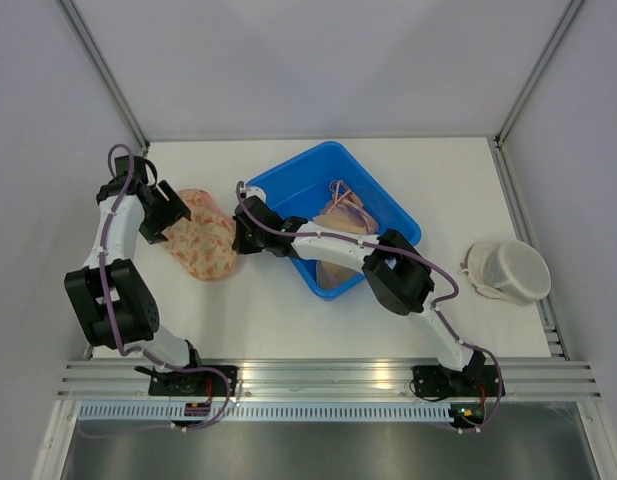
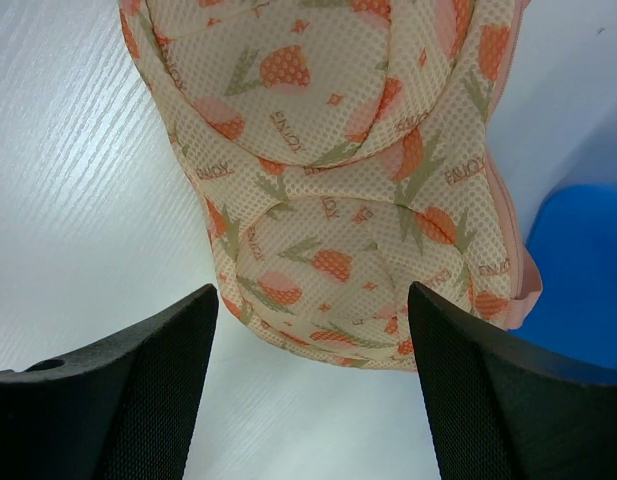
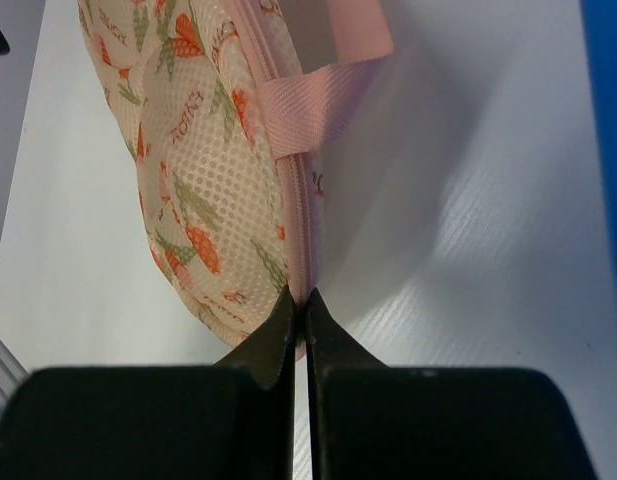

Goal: Unzip the laundry bag and remove the bra
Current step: Place the laundry bag at the center of the board.

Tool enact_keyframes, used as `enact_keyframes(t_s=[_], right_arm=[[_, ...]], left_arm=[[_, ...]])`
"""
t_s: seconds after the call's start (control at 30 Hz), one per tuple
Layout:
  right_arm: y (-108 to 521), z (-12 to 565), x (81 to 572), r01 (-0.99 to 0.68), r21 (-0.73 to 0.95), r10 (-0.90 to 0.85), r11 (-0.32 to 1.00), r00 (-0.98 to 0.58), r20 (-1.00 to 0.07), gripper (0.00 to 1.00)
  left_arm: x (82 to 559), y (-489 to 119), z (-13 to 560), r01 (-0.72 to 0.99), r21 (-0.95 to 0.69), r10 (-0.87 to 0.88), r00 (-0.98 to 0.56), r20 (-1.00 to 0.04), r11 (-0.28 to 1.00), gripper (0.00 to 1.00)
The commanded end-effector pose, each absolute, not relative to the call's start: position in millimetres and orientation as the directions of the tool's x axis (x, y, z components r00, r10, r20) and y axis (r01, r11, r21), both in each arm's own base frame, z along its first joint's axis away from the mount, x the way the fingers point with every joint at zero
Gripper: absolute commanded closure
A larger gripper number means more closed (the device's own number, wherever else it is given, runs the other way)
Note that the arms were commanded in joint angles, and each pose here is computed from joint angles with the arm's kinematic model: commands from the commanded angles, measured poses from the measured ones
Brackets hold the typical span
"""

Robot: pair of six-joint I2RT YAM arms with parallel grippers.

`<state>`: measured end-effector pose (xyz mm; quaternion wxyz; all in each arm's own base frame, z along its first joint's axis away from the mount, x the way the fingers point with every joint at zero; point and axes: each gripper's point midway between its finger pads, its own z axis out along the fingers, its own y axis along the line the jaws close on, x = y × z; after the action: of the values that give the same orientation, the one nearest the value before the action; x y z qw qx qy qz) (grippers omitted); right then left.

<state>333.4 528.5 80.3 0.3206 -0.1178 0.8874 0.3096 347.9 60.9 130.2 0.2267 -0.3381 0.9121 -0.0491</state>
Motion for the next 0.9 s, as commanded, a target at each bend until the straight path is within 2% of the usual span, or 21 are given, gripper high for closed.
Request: enact_keyframes(t_s=[0.0, 0.17, 0.3, 0.43, 0.47, 0.73, 0.87], right_arm=[[541.9, 107.5, 334.8, -0.461, 0.493, -0.003, 0.738, -0.732, -0.681, 1.0], [548.7, 108.4, 322.8, -0.539, 0.49, -0.085, 0.685, -0.727, -0.681, 0.99], [544.6, 95.2, 321.3, -0.571, 0.437, -0.154, 0.695, -0.712, -0.685, 1.0], [549.1, 97.3, 342.9, -0.578, 0.391, -0.161, 0.716, -0.682, -0.714, 1.0], [555.9, 118.4, 353.0, -0.595, 0.391, -0.142, 0.703, -0.655, -0.742, 1.0], [555.6, 125.2, 375.7, -0.557, 0.419, -0.077, 0.717, -0.661, -0.746, 1.0], [550.4, 110.5, 383.6, -0.537, 0.411, -0.085, 0.736, -0.677, -0.731, 1.0]], left_arm=[[342.7, 65.1, 136.8, -0.605, -0.237, -0.643, -0.648, -0.408, 0.76, 0.2], [342.0, 64.4, 132.8, -0.611, -0.236, -0.649, -0.65, -0.396, 0.756, 0.21], [338.7, 59.1, 125.9, -0.629, -0.26, -0.678, -0.633, -0.374, 0.732, 0.21], [330.0, 40.2, 106.7, -0.63, -0.329, -0.711, -0.635, -0.304, 0.703, 0.21], [324.6, 35.0, 99.7, -0.629, -0.336, -0.712, -0.645, -0.278, 0.701, 0.21], [317.2, 36.9, 84.1, -0.639, -0.304, -0.707, -0.656, -0.264, 0.707, 0.22], [318.3, 38.7, 77.9, -0.653, -0.294, -0.715, -0.651, -0.253, 0.698, 0.22]])
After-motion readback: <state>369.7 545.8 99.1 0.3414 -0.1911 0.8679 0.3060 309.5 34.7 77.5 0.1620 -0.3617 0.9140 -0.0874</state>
